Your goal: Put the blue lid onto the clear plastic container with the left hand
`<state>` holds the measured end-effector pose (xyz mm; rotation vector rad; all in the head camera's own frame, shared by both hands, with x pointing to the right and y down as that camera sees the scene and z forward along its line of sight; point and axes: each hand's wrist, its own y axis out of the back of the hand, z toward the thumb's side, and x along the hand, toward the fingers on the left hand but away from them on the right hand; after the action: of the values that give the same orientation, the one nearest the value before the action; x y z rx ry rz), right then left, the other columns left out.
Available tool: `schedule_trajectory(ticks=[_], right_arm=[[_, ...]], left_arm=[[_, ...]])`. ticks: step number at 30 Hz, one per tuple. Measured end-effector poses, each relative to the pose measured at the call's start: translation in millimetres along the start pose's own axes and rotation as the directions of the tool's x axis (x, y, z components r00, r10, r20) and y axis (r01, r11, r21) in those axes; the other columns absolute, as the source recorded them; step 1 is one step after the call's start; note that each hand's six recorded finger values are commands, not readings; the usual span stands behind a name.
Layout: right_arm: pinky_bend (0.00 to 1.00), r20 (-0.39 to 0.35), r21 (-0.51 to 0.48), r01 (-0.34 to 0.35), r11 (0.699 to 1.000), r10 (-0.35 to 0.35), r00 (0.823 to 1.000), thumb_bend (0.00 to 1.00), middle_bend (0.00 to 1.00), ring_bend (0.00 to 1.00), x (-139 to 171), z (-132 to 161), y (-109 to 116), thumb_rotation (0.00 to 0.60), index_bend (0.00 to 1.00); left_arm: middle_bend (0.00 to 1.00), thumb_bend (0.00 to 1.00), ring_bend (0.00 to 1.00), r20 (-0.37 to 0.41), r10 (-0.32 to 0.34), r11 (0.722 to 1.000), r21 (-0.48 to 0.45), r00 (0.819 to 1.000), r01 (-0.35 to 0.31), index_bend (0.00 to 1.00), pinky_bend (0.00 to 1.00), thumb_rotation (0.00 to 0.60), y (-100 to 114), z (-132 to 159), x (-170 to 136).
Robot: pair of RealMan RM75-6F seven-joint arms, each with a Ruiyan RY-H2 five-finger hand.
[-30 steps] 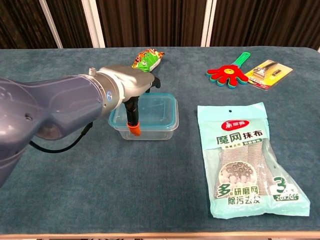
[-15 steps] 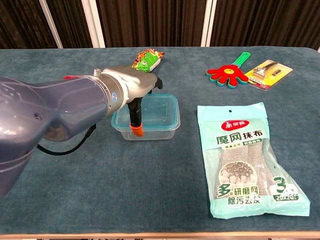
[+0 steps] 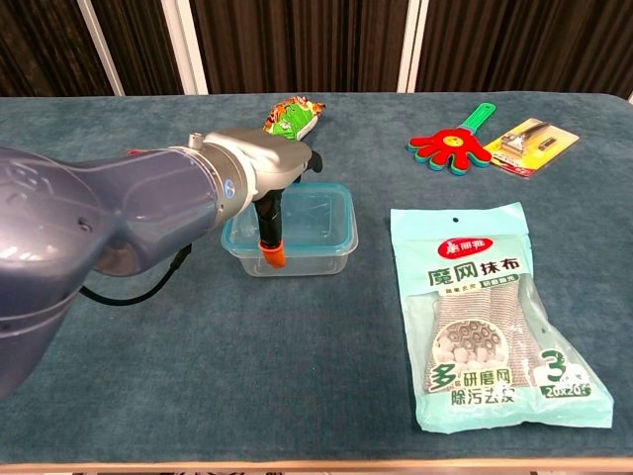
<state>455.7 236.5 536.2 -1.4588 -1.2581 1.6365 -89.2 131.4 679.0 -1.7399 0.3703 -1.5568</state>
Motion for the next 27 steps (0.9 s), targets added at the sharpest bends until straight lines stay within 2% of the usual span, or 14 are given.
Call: schedule_trajectory(ticks=[15,27], right_arm=[[0.00,0.006,-0.002,-0.001,1.000,0.001,1.000,0.34,0.01,0.00,0.0,-0.9,0.2,0.600,0.00],[0.00,0.009,-0.002,-0.001,1.000,0.001,1.000,0.34,0.01,0.00,0.5,-1.3,-0.1,0.600,0.00]], left_arm=[[0.18,0.07,0.04,-0.002,-0.014,1.000,0.005,1.000,0.014,0.05,0.02,0.600,-2.0,1.6,0.8],[0.10,0.04,0.03,-0.003,-0.017,1.000,0.007,1.000,0.017,0.03,0.02,0.600,-3.3,0.5,0.7]])
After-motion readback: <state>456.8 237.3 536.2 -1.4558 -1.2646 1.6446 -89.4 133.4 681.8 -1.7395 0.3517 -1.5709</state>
